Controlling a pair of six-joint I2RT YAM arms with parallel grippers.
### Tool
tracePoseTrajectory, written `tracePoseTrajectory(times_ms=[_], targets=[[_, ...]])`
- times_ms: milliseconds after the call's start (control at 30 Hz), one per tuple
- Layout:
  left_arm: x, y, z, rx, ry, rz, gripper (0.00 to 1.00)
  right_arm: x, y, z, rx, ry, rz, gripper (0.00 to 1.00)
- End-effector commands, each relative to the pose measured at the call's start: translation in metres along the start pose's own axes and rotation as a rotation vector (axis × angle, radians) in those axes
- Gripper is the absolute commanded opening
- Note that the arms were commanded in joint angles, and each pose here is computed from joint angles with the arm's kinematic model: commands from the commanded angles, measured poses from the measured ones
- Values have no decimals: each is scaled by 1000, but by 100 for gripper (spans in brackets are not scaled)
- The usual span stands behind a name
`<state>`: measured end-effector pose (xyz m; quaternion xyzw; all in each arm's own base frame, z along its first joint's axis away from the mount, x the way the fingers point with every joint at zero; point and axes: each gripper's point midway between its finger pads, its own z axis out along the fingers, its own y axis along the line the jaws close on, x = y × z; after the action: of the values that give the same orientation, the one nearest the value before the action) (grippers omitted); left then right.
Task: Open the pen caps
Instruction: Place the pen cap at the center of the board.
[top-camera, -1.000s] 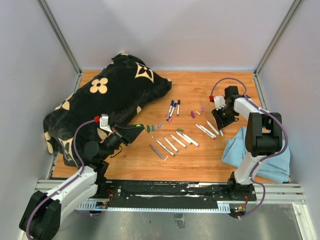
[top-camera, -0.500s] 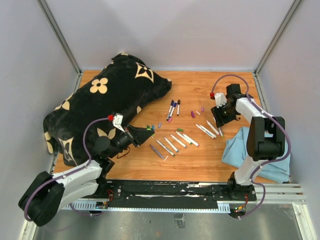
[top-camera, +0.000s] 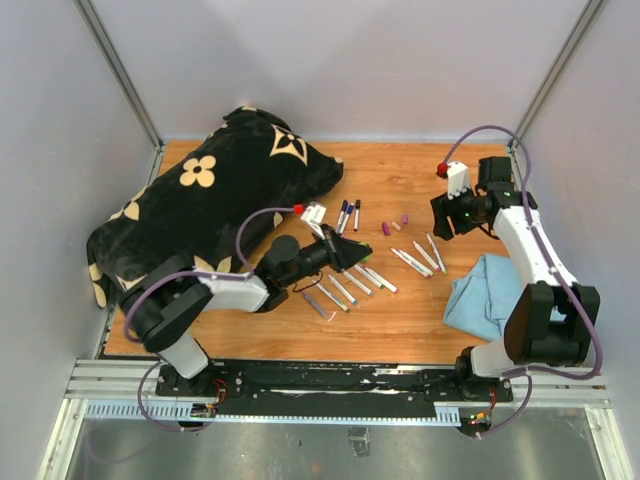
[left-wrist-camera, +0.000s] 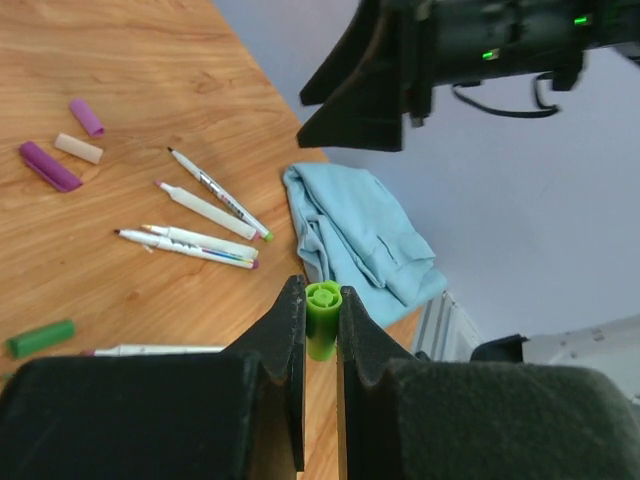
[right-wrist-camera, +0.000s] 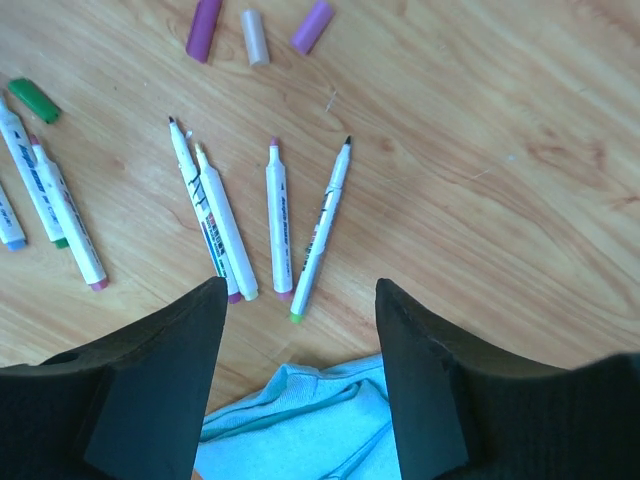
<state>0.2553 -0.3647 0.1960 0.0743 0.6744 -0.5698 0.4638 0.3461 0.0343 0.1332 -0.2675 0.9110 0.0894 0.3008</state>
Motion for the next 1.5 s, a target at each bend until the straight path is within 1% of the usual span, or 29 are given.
tracePoseTrajectory(times_ms=[0,67,167,233,333,467,600,733,933,1100,1133,1300,1467], targets=[[21,3,47,-28,34,4,0,-11,1,-30,-21,-122,91,64],[36,11,67,-75,77,1,0,-15,-1,-43,-12,-169,109,66],[47,26,96,-154,106,6,0,-16,-9,-57,2,-215,148,66],[50,44,116,-244,123,14,0,-15,-17,-62,35,-225,176,67],[50,76,148,-425,158,46,0,-10,-30,-67,89,-220,231,68],[59,106,185,-571,233,114,0,-6,-40,-74,121,-236,283,69],[60,126,216,-641,247,168,0,-6,-42,-80,130,-257,296,69],[52,132,237,-651,217,201,0,-6,-45,-84,139,-271,308,69],[52,143,249,-662,169,213,0,-5,-43,-82,119,-276,316,69],[60,156,251,-675,163,214,0,-6,-41,-82,110,-281,313,69],[61,158,251,-677,164,212,1,-6,-41,-82,108,-282,314,69],[65,164,251,-678,170,213,12,-6,-40,-80,99,-280,316,70],[69,169,249,-685,179,215,18,-7,-39,-81,92,-285,315,70]])
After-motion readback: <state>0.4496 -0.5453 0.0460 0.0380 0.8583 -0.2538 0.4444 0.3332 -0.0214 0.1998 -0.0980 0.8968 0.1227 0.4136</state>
